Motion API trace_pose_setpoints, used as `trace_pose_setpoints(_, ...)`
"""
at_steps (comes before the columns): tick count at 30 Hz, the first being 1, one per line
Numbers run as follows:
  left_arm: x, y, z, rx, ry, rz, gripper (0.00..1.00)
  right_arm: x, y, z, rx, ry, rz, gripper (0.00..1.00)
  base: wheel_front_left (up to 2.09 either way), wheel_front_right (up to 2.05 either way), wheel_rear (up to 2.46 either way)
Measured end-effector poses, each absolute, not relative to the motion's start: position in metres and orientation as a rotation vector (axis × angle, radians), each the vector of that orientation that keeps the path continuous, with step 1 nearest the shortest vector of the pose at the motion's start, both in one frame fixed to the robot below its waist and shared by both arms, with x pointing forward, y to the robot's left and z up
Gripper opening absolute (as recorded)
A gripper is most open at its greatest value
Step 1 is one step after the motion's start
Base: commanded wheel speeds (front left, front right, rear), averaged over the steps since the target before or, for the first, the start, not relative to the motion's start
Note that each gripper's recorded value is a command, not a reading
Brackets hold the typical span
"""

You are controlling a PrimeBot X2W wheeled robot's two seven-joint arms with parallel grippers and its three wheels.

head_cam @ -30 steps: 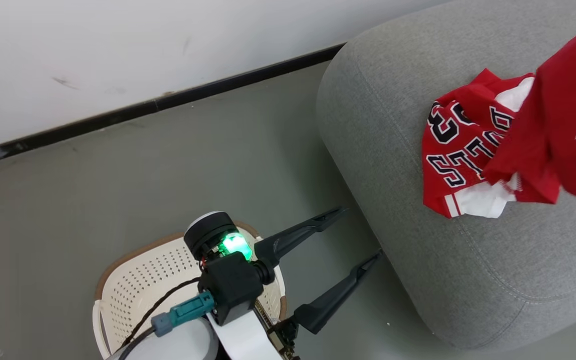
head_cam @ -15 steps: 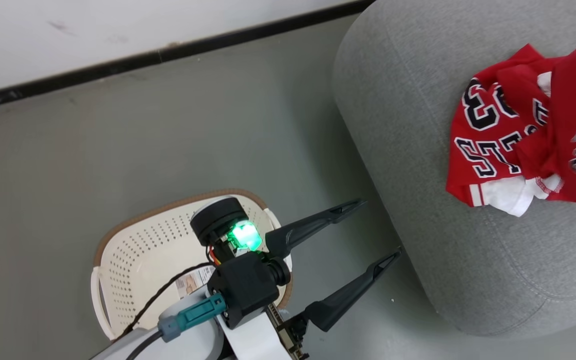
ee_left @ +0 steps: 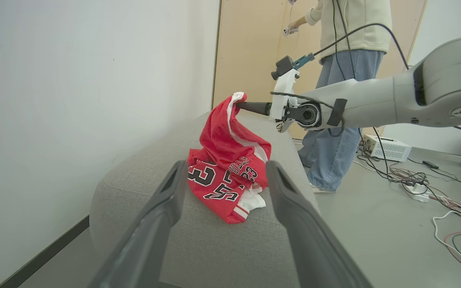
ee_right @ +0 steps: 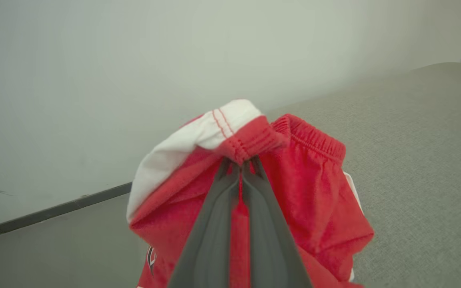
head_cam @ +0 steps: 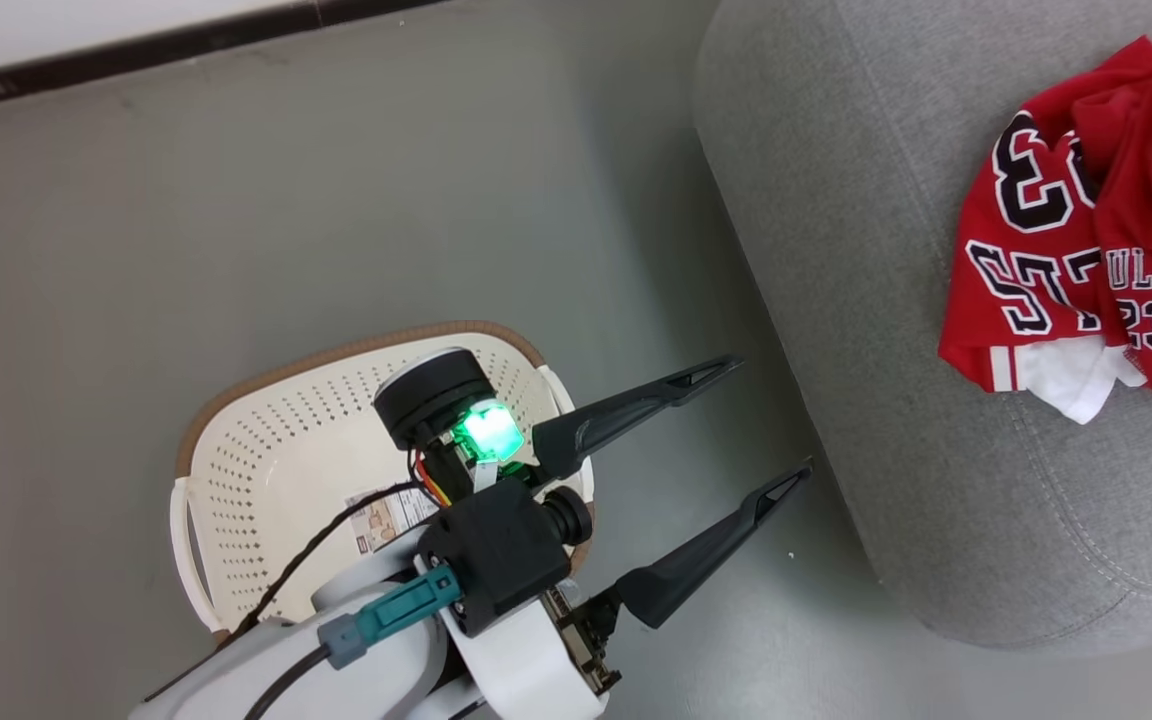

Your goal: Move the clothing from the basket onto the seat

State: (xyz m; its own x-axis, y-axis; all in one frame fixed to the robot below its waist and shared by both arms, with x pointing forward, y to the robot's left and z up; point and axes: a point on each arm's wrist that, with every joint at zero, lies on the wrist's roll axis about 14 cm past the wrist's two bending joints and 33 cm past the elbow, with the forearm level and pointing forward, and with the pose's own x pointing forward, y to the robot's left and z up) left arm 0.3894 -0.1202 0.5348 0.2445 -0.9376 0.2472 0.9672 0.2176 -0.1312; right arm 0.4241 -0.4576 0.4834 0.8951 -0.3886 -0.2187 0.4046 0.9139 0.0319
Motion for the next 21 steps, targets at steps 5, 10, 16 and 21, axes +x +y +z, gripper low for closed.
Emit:
trace_pose_setpoints(5, 0.397, -0.120, 0.529, -0.266, -0.126, -1.320, 1.00, 0.411, -0.464, 0.458, 0.108, 0.259, -0.469, 0.00, 0.00, 0.00, 0.00)
trace_pose_setpoints(10, 0.406, -0.119, 0.522, -0.253, -0.126, -1.311, 1.00, 0.396, -0.466, 0.434, 0.145, 0.302, -0.517, 0.00, 0.00, 0.00, 0.00)
trace_pose_setpoints(16, 0.413, -0.120, 0.508, -0.236, -0.101, -1.304, 1.00, 0.392, -0.459, 0.427, 0.176, 0.300, -0.526, 0.69, 0.00, 0.00, 0.00)
trace_pose_setpoints(21, 0.415, -0.122, 0.506, -0.231, -0.099, -1.301, 1.00, 0.387, -0.462, 0.433, 0.168, 0.291, -0.532, 1.00, 0.00, 0.00, 0.00)
